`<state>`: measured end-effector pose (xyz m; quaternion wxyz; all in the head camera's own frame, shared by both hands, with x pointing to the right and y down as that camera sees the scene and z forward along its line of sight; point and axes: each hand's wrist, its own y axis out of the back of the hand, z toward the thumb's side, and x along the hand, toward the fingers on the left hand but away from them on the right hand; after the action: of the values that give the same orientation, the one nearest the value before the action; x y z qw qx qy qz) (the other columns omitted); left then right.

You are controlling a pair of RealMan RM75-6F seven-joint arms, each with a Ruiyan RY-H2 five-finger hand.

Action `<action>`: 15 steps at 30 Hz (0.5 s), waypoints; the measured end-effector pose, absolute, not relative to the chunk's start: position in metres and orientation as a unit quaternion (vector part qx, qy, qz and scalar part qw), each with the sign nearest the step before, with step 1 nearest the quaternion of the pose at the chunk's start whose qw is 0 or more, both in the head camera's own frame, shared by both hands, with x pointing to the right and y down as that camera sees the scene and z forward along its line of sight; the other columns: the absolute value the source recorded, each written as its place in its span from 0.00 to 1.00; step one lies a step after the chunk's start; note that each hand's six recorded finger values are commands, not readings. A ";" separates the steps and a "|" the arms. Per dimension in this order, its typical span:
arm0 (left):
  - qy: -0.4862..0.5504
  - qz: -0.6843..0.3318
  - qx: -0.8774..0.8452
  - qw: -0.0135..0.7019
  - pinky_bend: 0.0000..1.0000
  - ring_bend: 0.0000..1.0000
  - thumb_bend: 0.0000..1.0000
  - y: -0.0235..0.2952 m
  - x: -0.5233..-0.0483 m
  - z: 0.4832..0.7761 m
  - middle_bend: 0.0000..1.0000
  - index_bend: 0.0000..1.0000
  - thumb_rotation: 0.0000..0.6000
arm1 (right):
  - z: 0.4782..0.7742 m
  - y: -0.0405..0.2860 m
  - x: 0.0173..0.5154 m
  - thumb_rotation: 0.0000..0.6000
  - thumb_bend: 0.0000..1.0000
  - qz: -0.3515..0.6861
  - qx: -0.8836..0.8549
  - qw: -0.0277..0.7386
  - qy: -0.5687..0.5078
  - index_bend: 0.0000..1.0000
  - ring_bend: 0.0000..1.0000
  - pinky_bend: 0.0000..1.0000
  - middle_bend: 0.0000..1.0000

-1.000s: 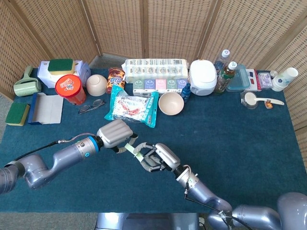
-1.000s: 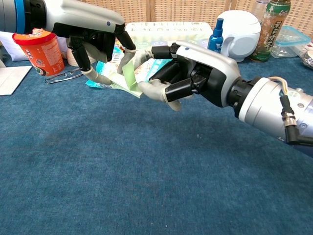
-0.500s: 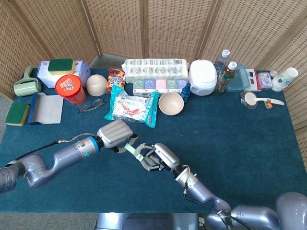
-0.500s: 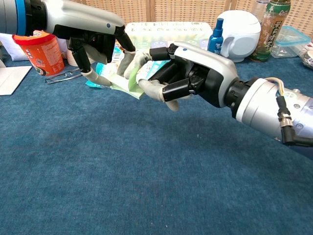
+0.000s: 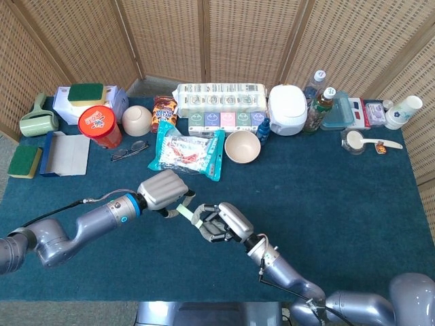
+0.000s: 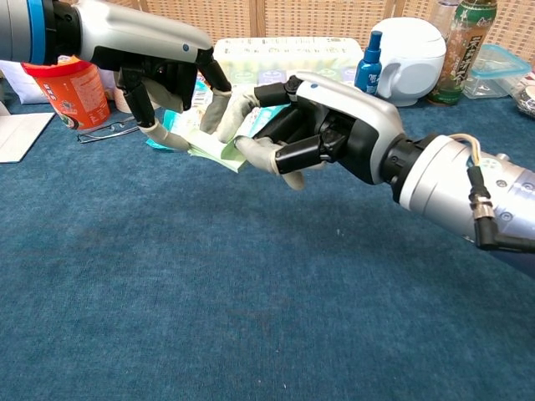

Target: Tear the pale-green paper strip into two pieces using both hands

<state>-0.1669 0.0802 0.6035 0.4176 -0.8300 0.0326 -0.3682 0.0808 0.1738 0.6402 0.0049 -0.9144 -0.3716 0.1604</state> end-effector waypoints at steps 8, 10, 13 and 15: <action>0.030 -0.368 -0.830 0.418 1.00 1.00 0.43 0.082 -0.166 0.604 1.00 0.73 1.00 | 0.641 0.173 0.082 1.00 0.52 0.159 -0.912 0.005 -0.379 0.62 1.00 0.78 0.99; 0.030 -0.368 -0.831 0.417 1.00 1.00 0.43 0.082 -0.166 0.604 1.00 0.73 1.00 | 0.641 0.173 0.082 1.00 0.52 0.159 -0.912 0.005 -0.379 0.64 1.00 0.79 1.00; 0.030 -0.367 -0.830 0.418 1.00 1.00 0.43 0.082 -0.166 0.604 1.00 0.73 1.00 | 0.641 0.173 0.082 1.00 0.52 0.159 -0.912 0.005 -0.378 0.67 1.00 0.79 1.00; 0.030 -0.368 -0.830 0.419 1.00 1.00 0.43 0.082 -0.167 0.605 1.00 0.73 1.00 | 0.640 0.173 0.082 1.00 0.52 0.159 -0.912 0.005 -0.379 0.69 1.00 0.79 1.00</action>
<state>-0.1665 0.0815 0.6046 0.4186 -0.8297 0.0299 -0.3681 0.0824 0.1731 0.6404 0.0054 -0.9117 -0.3789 0.1586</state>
